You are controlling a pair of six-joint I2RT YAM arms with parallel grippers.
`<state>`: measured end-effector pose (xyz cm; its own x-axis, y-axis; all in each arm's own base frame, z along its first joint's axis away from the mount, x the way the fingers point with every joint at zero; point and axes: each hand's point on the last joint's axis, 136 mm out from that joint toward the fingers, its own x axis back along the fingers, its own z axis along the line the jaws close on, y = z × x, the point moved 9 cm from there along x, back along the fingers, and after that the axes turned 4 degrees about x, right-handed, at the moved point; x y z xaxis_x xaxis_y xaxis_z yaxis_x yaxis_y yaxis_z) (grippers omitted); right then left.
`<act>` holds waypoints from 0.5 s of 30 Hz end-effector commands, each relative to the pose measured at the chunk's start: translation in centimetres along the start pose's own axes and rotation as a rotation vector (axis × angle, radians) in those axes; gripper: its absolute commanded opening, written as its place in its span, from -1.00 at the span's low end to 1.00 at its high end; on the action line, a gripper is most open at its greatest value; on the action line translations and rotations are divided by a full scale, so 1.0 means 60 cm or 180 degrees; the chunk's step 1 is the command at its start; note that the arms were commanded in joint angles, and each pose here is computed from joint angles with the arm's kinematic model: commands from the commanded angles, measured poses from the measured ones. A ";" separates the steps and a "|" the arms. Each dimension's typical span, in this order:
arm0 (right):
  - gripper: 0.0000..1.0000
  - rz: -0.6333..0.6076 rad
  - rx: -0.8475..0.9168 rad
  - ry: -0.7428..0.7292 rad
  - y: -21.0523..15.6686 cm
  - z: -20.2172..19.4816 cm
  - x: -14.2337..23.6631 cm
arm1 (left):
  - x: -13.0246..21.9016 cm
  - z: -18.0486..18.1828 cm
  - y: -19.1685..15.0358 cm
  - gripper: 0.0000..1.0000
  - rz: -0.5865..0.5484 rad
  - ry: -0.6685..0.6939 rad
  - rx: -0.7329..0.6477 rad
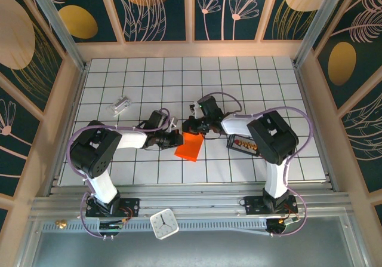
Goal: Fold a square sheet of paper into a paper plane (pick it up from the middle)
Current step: First fold in half a square sheet of paper at the center of the table.
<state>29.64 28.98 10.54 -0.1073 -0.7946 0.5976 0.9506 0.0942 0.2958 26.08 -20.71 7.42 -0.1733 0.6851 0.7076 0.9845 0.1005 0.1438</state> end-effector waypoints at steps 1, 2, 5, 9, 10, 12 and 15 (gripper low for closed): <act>-1.00 0.0047 -0.0077 0.0022 0.006 -0.001 -0.017 | -0.006 0.077 -0.058 -1.00 0.0438 0.0679 0.0339; -1.00 0.0068 -0.0100 -0.0042 0.005 -0.010 -0.023 | -0.005 0.076 -0.058 -1.00 0.0440 0.0682 0.0334; -1.00 0.0081 -0.0144 -0.0215 0.009 -0.034 -0.033 | -0.003 0.076 -0.060 -1.00 0.0460 0.0686 0.0324; -1.00 0.0069 -0.0252 -0.0358 0.012 -0.067 -0.033 | -0.001 0.077 -0.065 -1.00 0.0523 0.0688 0.0308; -1.00 0.0065 -0.0267 -0.0396 0.012 -0.072 -0.031 | -0.001 0.078 -0.067 -1.00 0.0539 0.0688 0.0304; -1.00 0.0046 -0.0290 -0.0441 0.015 -0.081 -0.028 | 0.000 0.082 -0.072 -1.00 0.0576 0.0702 0.0298; -1.00 0.0014 -0.0357 -0.0497 0.022 -0.095 -0.025 | 0.000 0.088 -0.080 -1.00 0.0635 0.0735 0.0285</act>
<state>31.43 28.55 7.79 -0.0968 -0.7650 0.6368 0.9696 0.0720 0.2339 25.96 -20.66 7.40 -0.1694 0.6854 0.7082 0.9835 0.0709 0.1666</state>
